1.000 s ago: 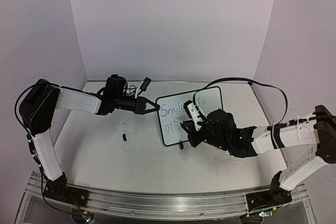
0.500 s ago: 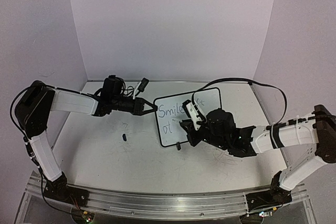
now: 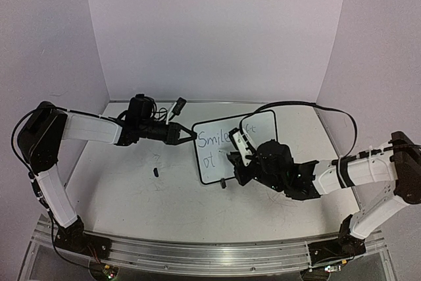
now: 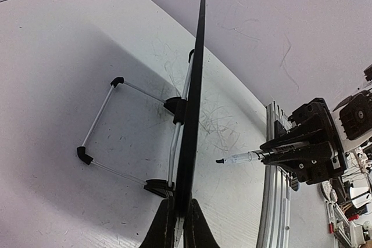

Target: Write a sentence on the whiteboard

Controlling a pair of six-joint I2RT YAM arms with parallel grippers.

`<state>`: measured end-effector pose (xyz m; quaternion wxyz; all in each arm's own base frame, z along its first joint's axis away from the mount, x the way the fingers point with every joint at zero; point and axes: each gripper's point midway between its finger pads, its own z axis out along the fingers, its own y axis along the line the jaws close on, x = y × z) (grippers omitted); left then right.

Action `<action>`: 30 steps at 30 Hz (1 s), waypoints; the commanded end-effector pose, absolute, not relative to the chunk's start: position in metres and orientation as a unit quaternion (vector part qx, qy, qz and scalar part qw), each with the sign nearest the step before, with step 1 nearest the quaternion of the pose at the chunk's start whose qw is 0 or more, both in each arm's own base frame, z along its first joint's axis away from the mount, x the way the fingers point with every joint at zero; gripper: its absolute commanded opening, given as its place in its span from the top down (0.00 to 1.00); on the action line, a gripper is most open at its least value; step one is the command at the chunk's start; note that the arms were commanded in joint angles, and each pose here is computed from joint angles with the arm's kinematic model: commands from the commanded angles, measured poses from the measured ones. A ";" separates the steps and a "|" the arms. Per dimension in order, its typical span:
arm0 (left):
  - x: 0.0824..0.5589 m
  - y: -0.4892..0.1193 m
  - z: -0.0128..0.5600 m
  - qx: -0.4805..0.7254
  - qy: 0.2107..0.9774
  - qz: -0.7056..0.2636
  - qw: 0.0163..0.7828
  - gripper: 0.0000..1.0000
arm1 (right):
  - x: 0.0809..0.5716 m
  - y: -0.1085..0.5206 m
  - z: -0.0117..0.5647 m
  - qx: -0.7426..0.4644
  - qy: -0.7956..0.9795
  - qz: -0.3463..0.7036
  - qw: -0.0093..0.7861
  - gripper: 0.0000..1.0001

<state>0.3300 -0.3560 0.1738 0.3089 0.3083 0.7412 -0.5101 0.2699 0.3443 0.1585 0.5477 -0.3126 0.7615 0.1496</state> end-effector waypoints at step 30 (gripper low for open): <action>0.334 -0.356 0.199 0.320 0.722 -0.512 0.337 1.00 | 0.290 0.373 0.163 -0.298 0.759 0.147 0.559 1.00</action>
